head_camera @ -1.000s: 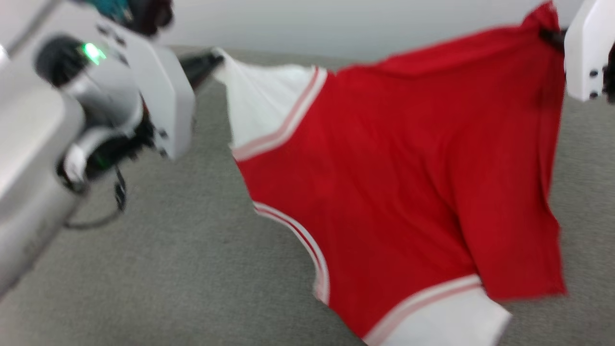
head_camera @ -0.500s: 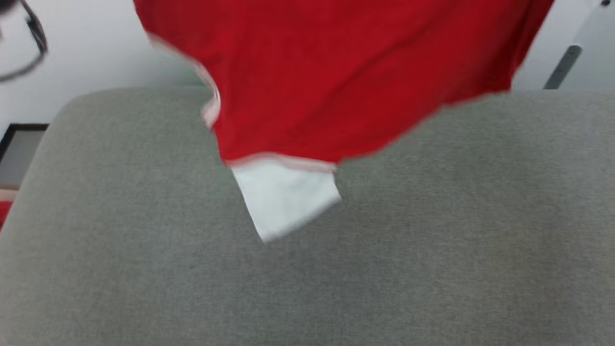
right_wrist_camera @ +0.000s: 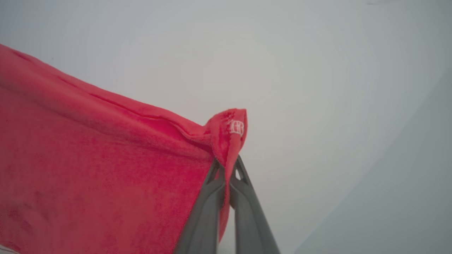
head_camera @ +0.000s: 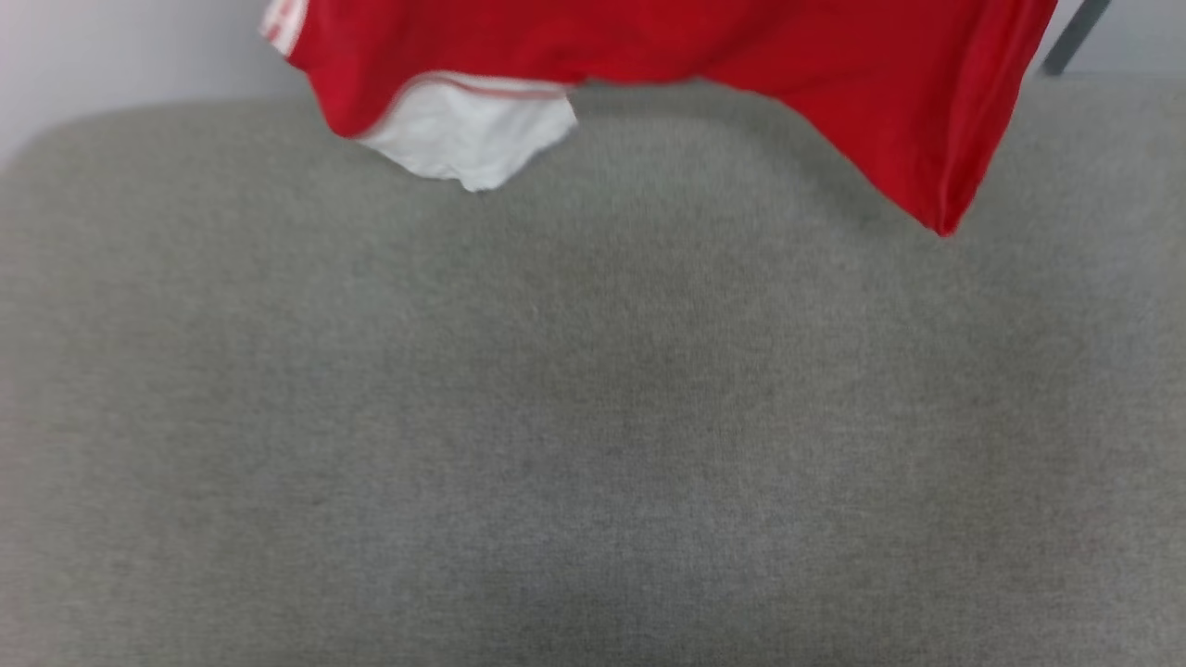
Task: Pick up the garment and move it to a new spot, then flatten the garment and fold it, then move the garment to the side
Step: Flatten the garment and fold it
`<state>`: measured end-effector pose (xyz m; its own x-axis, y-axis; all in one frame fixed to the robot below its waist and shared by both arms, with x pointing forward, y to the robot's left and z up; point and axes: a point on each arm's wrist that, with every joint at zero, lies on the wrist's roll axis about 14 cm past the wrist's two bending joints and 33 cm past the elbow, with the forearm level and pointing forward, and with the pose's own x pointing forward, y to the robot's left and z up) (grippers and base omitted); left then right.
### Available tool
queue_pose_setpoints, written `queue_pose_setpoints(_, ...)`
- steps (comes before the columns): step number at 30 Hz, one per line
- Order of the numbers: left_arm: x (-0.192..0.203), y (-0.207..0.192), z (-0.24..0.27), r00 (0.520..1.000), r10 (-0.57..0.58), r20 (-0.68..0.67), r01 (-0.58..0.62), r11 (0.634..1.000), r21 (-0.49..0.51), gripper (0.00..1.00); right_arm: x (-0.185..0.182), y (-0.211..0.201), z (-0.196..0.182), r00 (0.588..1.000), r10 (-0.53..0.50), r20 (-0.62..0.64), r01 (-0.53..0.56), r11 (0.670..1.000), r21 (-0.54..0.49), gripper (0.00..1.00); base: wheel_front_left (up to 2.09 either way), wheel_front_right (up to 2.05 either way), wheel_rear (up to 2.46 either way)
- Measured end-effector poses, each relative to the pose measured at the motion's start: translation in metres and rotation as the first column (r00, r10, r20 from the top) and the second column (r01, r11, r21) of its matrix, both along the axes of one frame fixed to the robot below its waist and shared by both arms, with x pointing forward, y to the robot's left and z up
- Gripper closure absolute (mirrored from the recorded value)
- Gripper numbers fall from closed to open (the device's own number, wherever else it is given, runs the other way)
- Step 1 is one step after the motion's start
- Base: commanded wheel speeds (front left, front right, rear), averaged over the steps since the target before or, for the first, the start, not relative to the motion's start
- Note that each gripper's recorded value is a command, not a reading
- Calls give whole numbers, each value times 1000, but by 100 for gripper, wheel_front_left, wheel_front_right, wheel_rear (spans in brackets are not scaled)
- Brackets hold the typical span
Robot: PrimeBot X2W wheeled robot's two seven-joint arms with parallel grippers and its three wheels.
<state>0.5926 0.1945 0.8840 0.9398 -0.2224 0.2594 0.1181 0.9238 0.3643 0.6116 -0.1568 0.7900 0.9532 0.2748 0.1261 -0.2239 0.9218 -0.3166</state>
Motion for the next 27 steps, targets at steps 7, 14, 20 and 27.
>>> queue_pose_setpoints(7,54,-2,-8,994,31,103,-29,999,-25,100,45,-6,-9,985,-10,172,14,1000,-22,100,0,0,0)
queue_pose_setpoints(14,97,-19,-12,971,2,239,19,996,-86,100,91,-11,-49,968,-32,248,43,998,-39,100,0,0,0)
queue_pose_setpoints(20,140,-34,-66,974,-43,222,74,988,-133,100,128,-12,-123,984,-54,167,63,997,-53,100,0,0,0)
queue_pose_setpoints(27,186,-35,-189,998,-57,19,59,990,-132,100,150,1,-243,999,-50,-9,49,997,-51,100,0,0,0)
